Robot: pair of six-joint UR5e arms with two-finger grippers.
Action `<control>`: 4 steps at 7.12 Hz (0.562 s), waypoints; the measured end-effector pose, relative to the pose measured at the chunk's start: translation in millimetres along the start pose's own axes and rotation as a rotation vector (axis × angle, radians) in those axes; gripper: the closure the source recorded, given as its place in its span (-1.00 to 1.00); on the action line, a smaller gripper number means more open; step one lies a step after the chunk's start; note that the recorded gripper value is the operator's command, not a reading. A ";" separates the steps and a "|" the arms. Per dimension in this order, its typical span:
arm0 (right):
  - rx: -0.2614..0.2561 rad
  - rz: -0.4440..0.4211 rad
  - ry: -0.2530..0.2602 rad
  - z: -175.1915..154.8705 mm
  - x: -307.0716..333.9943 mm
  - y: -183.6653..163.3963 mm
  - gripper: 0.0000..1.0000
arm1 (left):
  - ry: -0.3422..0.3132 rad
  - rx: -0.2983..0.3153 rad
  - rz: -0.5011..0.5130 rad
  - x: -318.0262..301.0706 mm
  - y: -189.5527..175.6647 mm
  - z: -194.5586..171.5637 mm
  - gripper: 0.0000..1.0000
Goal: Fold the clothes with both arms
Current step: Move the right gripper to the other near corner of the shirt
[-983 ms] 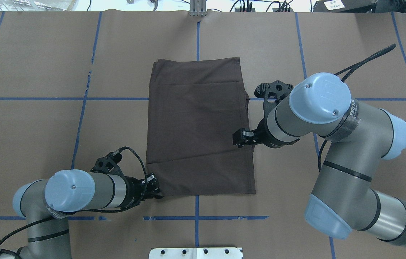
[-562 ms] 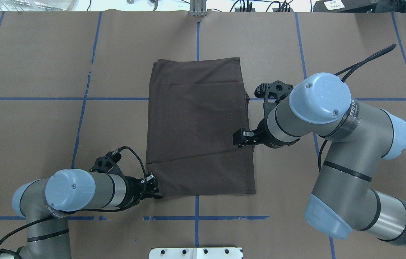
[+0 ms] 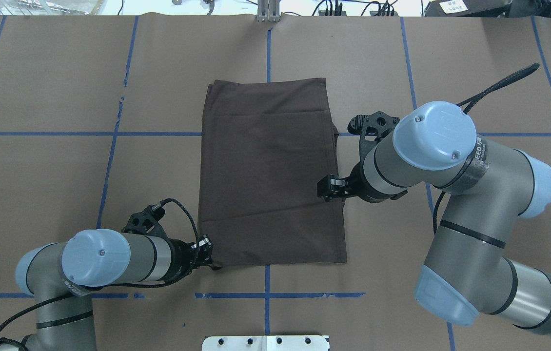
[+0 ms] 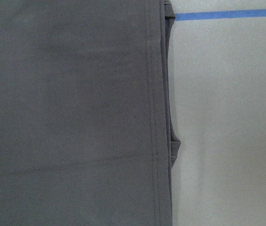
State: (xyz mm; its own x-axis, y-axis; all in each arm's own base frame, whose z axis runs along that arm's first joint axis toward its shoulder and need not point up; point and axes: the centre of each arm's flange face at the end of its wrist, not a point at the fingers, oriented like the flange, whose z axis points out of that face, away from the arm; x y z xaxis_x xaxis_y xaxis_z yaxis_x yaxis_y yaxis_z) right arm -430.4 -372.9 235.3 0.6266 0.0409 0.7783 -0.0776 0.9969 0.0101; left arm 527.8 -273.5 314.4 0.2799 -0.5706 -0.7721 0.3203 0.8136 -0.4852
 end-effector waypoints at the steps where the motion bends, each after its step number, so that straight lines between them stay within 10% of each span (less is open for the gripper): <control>1: -0.013 0.075 -0.005 6.4 -6.7 13.5 -1.00 | 0.004 -0.003 0.002 1.4 1.3 -2.4 1.00; 4: 0.013 0.305 -0.020 43.5 -34.2 76.7 -1.00 | 0.002 -0.006 0.018 8.1 7.0 -13.6 1.00</control>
State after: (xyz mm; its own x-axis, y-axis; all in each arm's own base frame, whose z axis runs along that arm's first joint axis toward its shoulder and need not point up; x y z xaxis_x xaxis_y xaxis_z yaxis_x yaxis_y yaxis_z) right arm -491.5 -300.8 236.8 0.5577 0.3365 0.7588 -0.2693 0.9380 -0.2180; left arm 519.9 -270.9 299.2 0.2841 -0.5558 -0.7812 0.3096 0.8243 -0.4739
